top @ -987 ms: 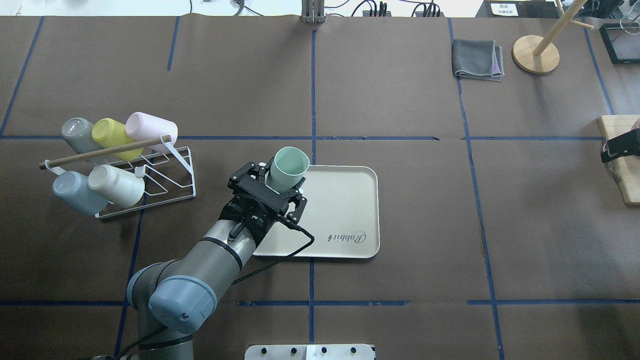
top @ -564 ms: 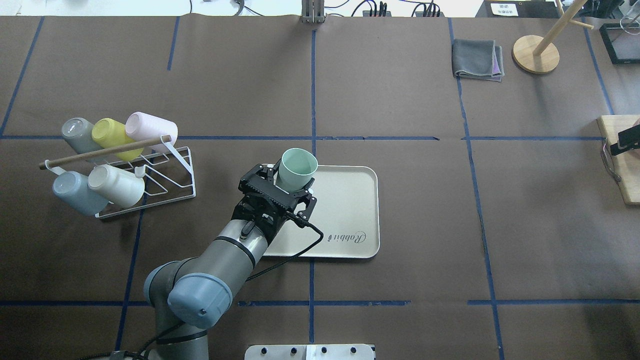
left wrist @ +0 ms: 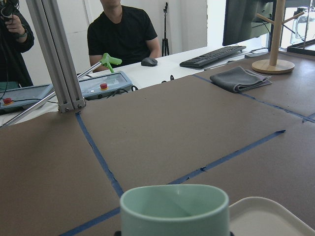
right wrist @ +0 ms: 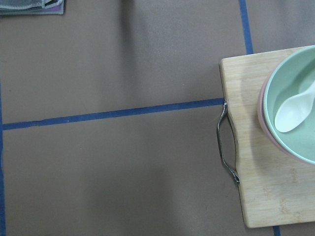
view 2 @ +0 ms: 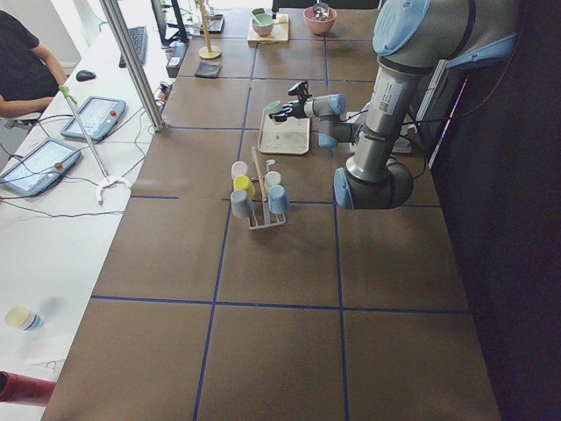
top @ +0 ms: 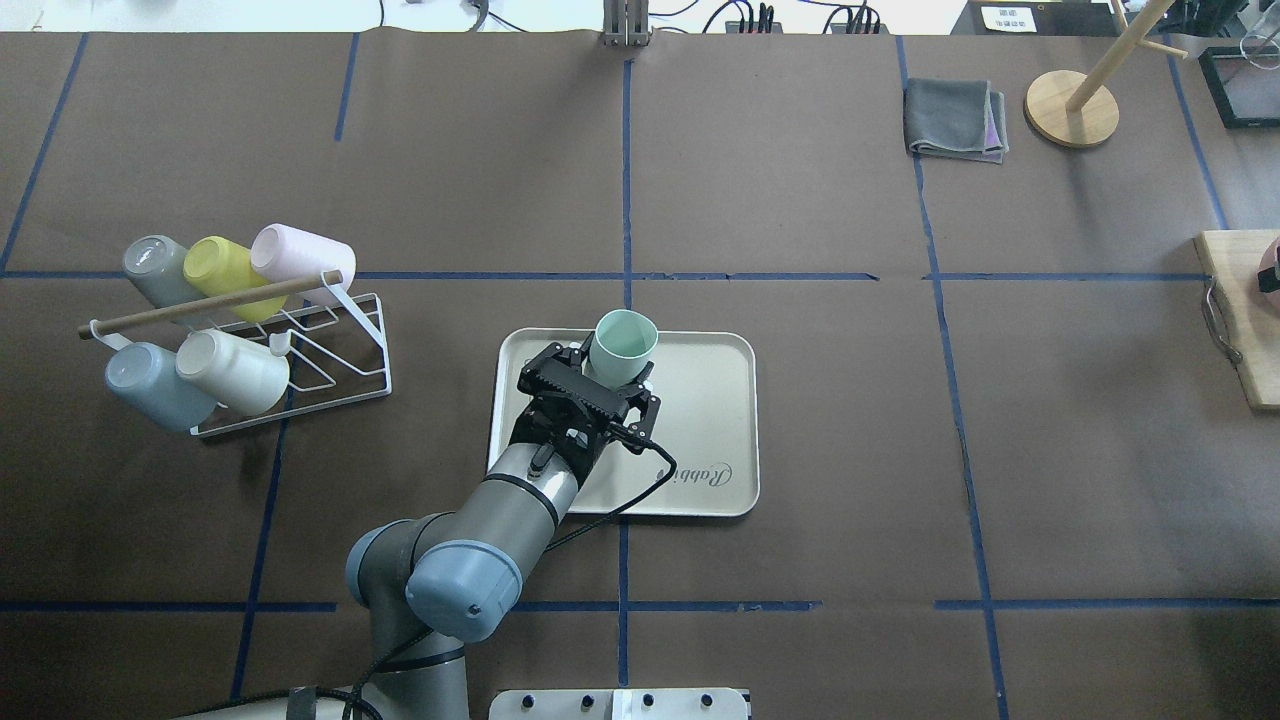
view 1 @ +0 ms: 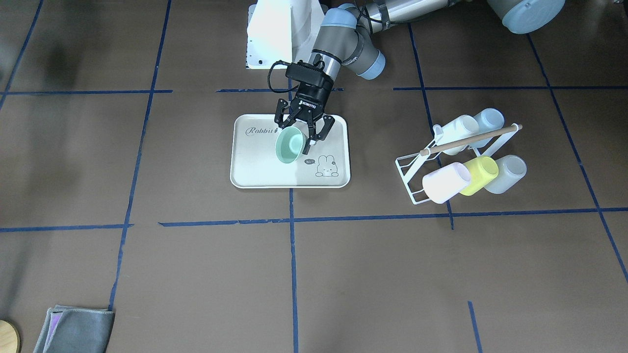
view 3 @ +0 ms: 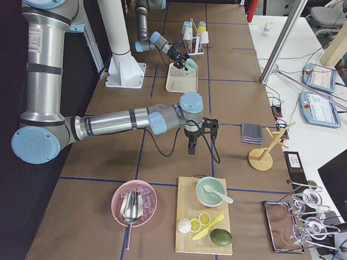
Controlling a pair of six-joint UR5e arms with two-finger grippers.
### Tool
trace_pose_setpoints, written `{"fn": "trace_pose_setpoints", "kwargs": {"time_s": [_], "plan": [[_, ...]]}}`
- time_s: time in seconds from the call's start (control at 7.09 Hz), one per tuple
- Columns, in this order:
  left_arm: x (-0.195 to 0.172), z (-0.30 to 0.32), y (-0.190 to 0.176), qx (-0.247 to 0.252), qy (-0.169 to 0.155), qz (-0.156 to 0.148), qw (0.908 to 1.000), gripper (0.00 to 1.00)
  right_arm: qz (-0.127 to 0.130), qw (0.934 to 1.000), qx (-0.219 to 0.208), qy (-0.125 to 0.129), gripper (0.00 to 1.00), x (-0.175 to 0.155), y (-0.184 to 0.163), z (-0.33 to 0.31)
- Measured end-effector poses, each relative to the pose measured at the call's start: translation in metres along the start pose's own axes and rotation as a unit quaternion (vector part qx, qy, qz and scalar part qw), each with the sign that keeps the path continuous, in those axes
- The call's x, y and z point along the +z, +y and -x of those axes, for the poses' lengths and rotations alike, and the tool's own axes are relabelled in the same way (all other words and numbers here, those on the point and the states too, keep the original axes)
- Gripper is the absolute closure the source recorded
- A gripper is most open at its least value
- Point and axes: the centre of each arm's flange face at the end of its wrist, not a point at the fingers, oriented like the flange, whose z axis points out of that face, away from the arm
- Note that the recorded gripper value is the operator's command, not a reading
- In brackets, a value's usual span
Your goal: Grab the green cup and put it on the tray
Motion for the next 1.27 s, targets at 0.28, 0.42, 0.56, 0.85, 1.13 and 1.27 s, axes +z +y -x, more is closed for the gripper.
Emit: {"fn": "trace_pose_setpoints", "kwargs": {"time_s": [0.28,0.42,0.56,0.85,1.13,1.27], "plan": [[-0.002,-0.004,0.002,-0.014,0.008,-0.008,0.9998,0.21,-0.001,1.0000,0.000,0.000,0.00,-0.001,-0.001,0.000],[-0.003,-0.005,0.006,-0.019,0.012,-0.009,0.9997,0.22,-0.001,1.0000,0.001,0.001,0.00,0.000,-0.002,-0.001],[-0.004,-0.007,0.011,-0.021,0.015,-0.009,0.9996,0.22,-0.001,1.0000,0.002,0.002,0.00,0.001,-0.002,-0.002],[-0.003,-0.008,0.022,-0.019,0.017,-0.005,0.9997,0.22,0.001,1.0000,0.003,0.004,0.00,0.003,-0.002,-0.004],[-0.004,-0.014,0.034,-0.015,0.020,0.003,0.9997,0.21,0.001,1.0000,0.005,0.005,0.00,0.004,-0.003,-0.005],[-0.004,-0.016,0.040,-0.012,0.021,0.007,0.9997,0.20,0.002,1.0000,0.005,0.005,0.00,0.005,-0.003,-0.005]]}}
